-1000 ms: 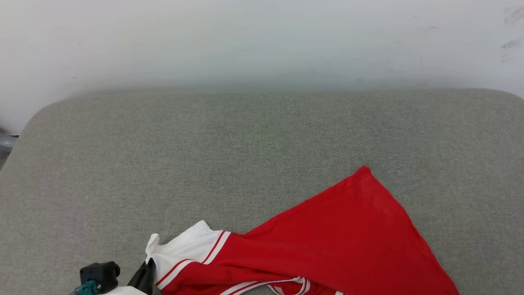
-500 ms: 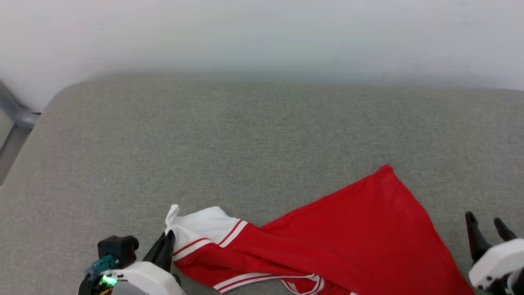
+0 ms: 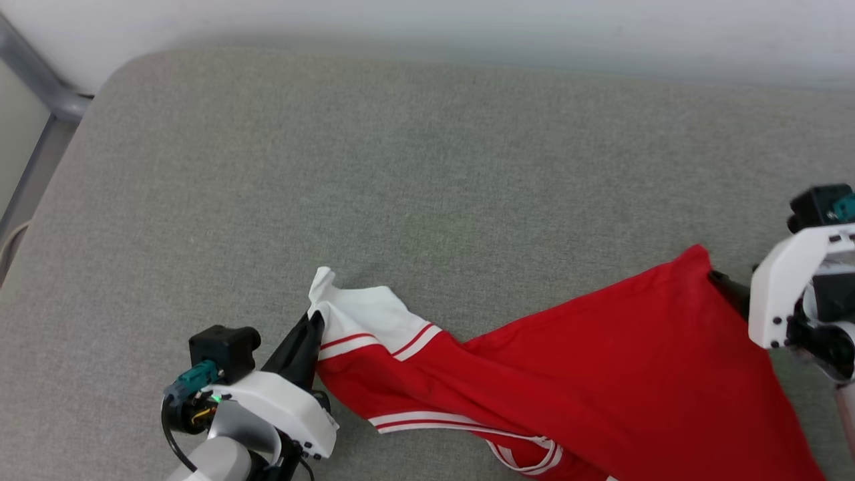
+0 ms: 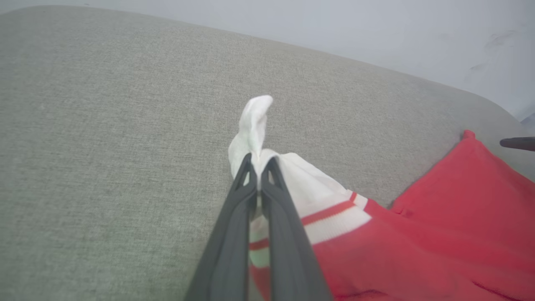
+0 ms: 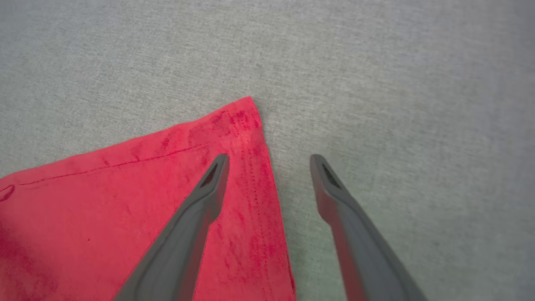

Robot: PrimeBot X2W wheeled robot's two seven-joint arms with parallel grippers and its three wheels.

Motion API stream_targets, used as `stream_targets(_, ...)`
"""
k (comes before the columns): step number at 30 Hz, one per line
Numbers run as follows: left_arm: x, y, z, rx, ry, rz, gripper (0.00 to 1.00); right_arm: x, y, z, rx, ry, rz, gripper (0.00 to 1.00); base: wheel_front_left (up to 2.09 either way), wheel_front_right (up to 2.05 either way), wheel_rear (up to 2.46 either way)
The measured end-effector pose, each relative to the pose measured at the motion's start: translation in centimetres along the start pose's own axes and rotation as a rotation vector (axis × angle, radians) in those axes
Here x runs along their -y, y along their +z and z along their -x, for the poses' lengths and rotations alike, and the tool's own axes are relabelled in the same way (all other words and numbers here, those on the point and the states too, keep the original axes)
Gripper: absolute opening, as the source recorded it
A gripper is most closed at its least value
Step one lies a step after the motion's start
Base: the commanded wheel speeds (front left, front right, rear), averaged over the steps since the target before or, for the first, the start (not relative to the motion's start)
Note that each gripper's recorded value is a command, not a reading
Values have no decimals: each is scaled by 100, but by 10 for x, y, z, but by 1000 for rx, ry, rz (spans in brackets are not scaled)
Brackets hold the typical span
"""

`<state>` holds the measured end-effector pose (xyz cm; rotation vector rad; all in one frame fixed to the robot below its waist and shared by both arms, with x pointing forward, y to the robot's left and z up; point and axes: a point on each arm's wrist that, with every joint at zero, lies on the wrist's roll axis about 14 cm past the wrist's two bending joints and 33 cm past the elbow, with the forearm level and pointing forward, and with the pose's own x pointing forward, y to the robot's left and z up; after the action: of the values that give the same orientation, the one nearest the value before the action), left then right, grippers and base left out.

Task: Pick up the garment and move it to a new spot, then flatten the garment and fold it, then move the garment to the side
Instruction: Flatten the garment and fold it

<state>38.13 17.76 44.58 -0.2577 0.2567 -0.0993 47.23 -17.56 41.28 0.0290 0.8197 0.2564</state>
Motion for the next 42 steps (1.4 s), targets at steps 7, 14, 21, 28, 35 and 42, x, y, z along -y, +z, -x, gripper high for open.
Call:
stream_targets(7,-8,-8,-13,-17,17,11,0,-19,-3,-35,-129,55,88,100,0,0,0)
stream_targets(14,-16,-20,-18,-45,34,17,0,-25,-31,-56,-265,87,86,100,0,0,0)
stream_targets(21,-14,-20,-19,-39,30,27,0,-30,-41,-53,-318,118,47,0,0,0,0)
stream_targets(28,-16,6,-22,30,27,-8,0,-30,-11,-38,-163,131,-31,0,0,0,0)
stream_targets(35,-17,69,-53,137,-11,-83,0,-2,55,-8,97,66,-91,0,0,0,0)
stream_targets(42,-8,142,-97,228,-32,-108,0,24,123,31,357,-18,-110,0,0,0,0)
